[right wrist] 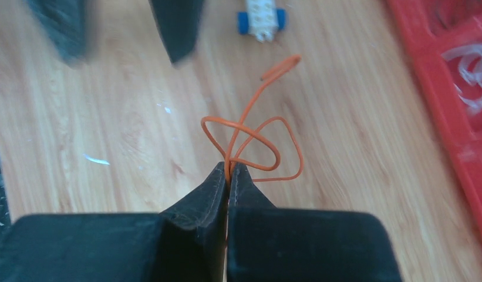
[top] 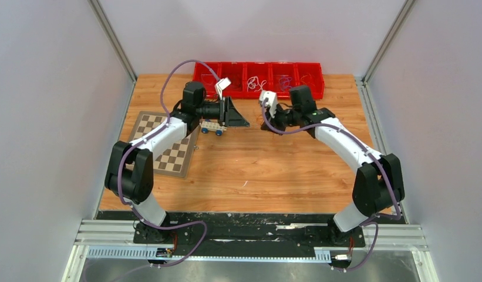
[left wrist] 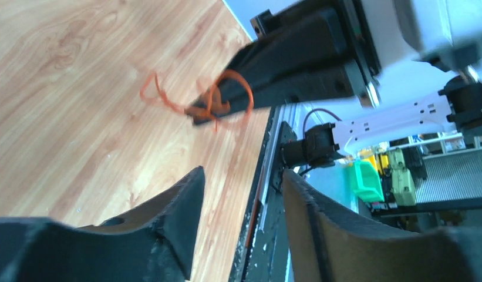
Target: Untangle the cables
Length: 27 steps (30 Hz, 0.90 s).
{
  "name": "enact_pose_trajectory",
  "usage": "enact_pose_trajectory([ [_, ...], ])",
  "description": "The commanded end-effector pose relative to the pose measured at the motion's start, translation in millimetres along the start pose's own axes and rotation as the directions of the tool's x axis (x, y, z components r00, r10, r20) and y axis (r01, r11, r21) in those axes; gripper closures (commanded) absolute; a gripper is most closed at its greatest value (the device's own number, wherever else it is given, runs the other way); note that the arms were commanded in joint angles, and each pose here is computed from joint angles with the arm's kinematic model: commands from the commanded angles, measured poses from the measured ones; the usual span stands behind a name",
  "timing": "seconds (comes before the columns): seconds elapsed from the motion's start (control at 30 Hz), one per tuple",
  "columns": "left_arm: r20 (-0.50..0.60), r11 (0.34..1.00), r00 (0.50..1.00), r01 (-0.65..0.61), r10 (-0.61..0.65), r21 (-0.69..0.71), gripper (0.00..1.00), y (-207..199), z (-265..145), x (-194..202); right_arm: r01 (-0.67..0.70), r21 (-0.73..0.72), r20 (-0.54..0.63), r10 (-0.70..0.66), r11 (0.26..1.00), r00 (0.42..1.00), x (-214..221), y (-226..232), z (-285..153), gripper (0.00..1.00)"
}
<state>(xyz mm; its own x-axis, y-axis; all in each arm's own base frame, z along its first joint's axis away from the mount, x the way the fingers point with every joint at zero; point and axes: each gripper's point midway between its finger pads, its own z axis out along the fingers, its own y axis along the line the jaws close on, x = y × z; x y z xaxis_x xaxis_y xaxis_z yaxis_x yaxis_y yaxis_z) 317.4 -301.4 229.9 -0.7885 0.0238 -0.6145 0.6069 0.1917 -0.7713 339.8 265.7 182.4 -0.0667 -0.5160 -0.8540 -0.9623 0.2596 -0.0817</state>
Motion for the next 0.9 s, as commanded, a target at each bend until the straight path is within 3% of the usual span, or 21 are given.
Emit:
enact_pose_trajectory([
  [0.0, 0.079, 0.984, 0.983, -0.159, 0.164, -0.075, 0.30, -6.5, -14.4, -41.0, -0.098, 0.167, 0.078, 0.086, 0.981, 0.993, -9.3, -56.1, -49.6, 1.00],
  [0.07, 0.120, 0.975, 0.972, -0.187, 0.201, -0.122, 0.20, -2.5, -26.1, -56.8, -0.172, 0.229, 0.100, 0.153, 0.958, 0.983, -2.8, -85.6, -68.6, 1.00],
  [0.1, 0.136, 0.971, 0.968, -0.193, 0.212, -0.144, 0.05, -0.7, -33.7, -63.7, -0.206, 0.267, 0.116, 0.181, 0.942, 0.977, -1.0, -103.0, -79.7, 1.00],
  [0.17, 0.148, 0.961, 0.960, -0.208, 0.236, -0.184, 0.01, 4.8, -41.7, -70.6, -0.273, 0.340, 0.155, 0.233, 0.900, 0.960, 3.5, -140.4, -97.8, 1.00],
  [0.4, 0.113, 0.953, 0.968, -0.191, 0.222, -0.237, 0.00, 24.7, -48.9, -65.1, -0.356, 0.567, 0.282, 0.231, 0.743, 0.931, 24.5, -272.3, -135.2, 1.00],
  [0.57, 0.086, 0.946, 0.973, -0.186, 0.216, -0.266, 0.00, 35.6, -52.3, -63.6, -0.399, 0.610, 0.345, 0.224, 0.685, 0.911, 41.2, -347.6, -131.6, 1.00],
  [0.8, 0.075, 0.937, 0.976, -0.173, 0.204, -0.305, 0.00, 53.1, -61.8, -65.9, -0.363, 0.689, 0.373, 0.122, 0.628, 0.920, 65.4, -407.7, -117.3, 1.00],
  [0.83, 0.071, 0.936, 0.977, -0.172, 0.202, -0.309, 0.00, 53.9, -63.0, -67.3, -0.359, 0.691, 0.370, 0.119, 0.628, 0.921, 69.2, -412.1, -114.2, 0.99],
  [0.87, 0.068, 0.935, 0.979, -0.162, 0.193, -0.315, 0.00, 56.7, -64.6, -68.3, -0.357, 0.691, 0.368, 0.119, 0.628, 0.922, 73.3, -414.9, -111.0, 0.89],
])
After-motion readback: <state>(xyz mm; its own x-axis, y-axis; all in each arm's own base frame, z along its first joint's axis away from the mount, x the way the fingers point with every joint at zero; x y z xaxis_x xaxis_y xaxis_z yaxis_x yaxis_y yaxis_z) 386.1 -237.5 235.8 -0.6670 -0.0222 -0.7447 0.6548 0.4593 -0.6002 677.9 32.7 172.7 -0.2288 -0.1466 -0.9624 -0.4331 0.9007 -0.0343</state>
